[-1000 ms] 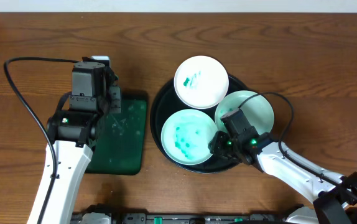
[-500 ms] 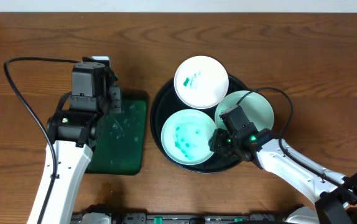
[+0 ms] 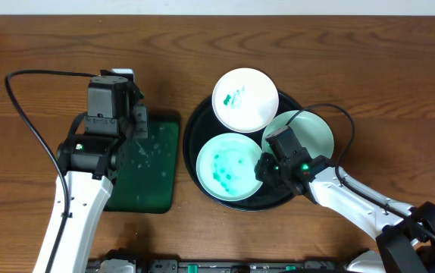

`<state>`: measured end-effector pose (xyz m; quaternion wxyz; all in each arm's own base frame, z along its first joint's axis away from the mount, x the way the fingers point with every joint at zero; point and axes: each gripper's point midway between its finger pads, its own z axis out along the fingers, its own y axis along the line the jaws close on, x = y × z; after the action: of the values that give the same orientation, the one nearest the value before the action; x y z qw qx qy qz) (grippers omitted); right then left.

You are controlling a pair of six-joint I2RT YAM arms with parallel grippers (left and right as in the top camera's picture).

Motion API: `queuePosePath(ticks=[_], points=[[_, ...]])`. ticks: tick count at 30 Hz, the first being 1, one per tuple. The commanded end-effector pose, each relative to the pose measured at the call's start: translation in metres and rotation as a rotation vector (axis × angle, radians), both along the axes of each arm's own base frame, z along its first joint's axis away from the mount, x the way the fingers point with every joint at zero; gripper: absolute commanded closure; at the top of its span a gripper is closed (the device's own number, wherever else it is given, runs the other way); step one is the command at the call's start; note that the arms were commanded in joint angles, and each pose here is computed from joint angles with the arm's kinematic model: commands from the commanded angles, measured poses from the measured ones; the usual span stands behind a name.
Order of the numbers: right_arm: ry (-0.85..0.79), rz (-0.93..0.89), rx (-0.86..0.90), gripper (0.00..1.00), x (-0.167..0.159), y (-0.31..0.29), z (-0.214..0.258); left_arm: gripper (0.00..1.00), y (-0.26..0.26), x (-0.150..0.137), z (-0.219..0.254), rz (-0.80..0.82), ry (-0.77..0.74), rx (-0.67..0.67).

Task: Clean dirty plates on tray and stack at the side
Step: 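Move the held sponge toward the tilted plate with the left gripper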

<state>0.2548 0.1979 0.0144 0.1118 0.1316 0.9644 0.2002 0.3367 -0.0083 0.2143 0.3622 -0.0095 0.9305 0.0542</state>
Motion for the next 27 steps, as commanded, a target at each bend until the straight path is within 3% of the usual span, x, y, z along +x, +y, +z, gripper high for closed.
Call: queuePosePath(ticks=[1,8,15,20,27], points=[[-0.016,-0.017,-0.007,0.73,0.007,0.000,0.003,0.93,0.001,-0.001,-0.002,-0.003,0.007,0.012],[-0.015,-0.026,-0.010,0.82,0.006,0.000,0.002,0.93,0.001,-0.002,-0.003,-0.003,0.010,0.013],[-0.009,-0.046,-0.020,0.82,0.005,-0.001,-0.001,0.93,0.001,-0.002,-0.003,-0.003,0.013,0.013],[0.008,-0.042,-0.029,0.91,0.000,0.004,-0.008,0.93,0.001,-0.002,-0.004,-0.003,0.015,0.013],[0.041,-0.044,-0.040,0.94,-0.006,0.008,-0.020,0.93,0.001,-0.003,-0.004,-0.003,0.018,0.014]])
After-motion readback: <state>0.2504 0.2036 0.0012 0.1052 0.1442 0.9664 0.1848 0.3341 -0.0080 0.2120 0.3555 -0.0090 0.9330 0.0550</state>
